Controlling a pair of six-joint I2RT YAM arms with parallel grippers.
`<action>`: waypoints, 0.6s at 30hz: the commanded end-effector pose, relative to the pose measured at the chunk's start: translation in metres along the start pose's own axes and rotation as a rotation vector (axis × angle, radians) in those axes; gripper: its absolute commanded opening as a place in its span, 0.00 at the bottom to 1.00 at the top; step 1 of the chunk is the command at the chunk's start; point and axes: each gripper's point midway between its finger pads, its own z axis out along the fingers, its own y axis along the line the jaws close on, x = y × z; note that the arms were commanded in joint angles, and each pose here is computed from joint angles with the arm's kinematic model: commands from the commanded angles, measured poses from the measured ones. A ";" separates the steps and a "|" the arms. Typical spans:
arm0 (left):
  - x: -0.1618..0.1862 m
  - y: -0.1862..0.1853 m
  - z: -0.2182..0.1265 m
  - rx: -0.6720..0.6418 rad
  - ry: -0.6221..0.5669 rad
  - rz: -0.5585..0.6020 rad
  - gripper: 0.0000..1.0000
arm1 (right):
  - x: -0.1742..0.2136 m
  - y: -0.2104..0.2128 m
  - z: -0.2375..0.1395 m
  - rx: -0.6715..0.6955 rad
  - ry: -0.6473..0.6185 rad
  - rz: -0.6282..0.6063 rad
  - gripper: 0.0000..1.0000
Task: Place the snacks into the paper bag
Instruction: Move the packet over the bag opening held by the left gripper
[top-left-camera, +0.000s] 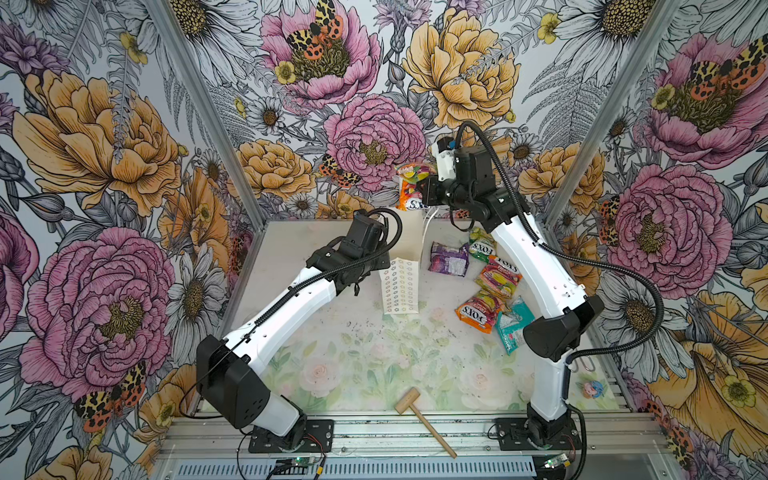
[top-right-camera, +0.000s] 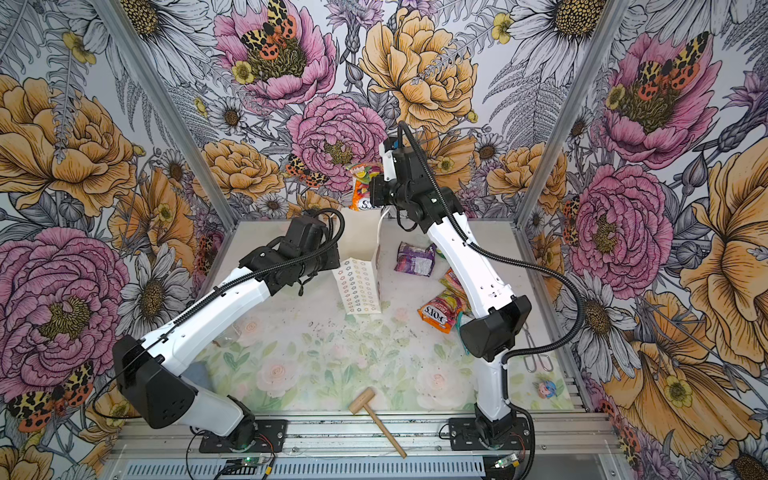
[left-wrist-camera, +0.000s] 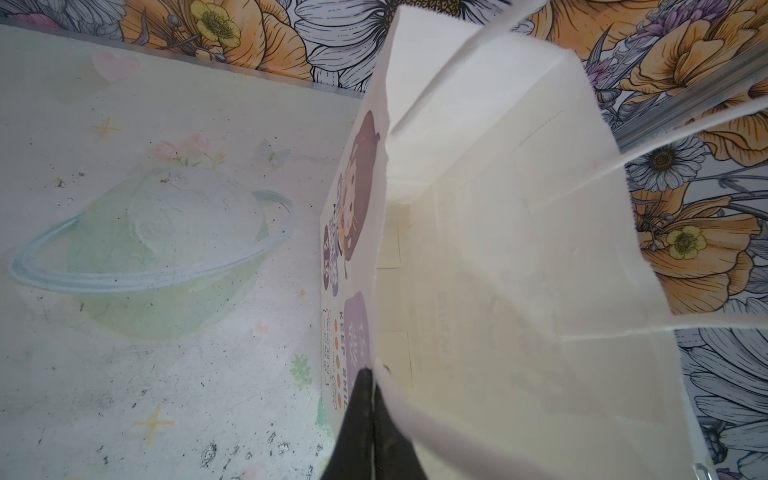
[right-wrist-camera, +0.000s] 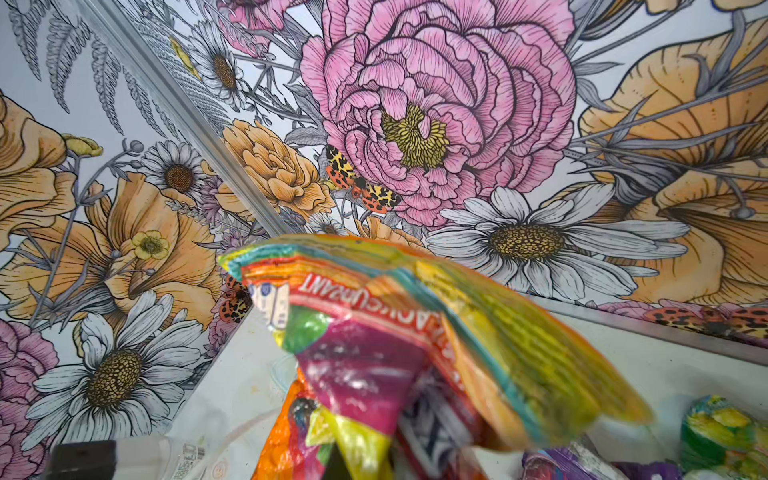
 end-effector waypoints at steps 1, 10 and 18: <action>-0.010 -0.008 -0.007 0.025 -0.044 -0.020 0.04 | -0.021 0.012 -0.024 -0.006 -0.082 -0.042 0.00; -0.011 -0.009 -0.008 0.028 -0.047 -0.017 0.04 | -0.005 0.019 -0.017 0.035 -0.051 -0.116 0.00; -0.010 -0.008 -0.007 0.027 -0.044 -0.014 0.04 | -0.005 0.022 -0.016 0.090 -0.063 -0.208 0.00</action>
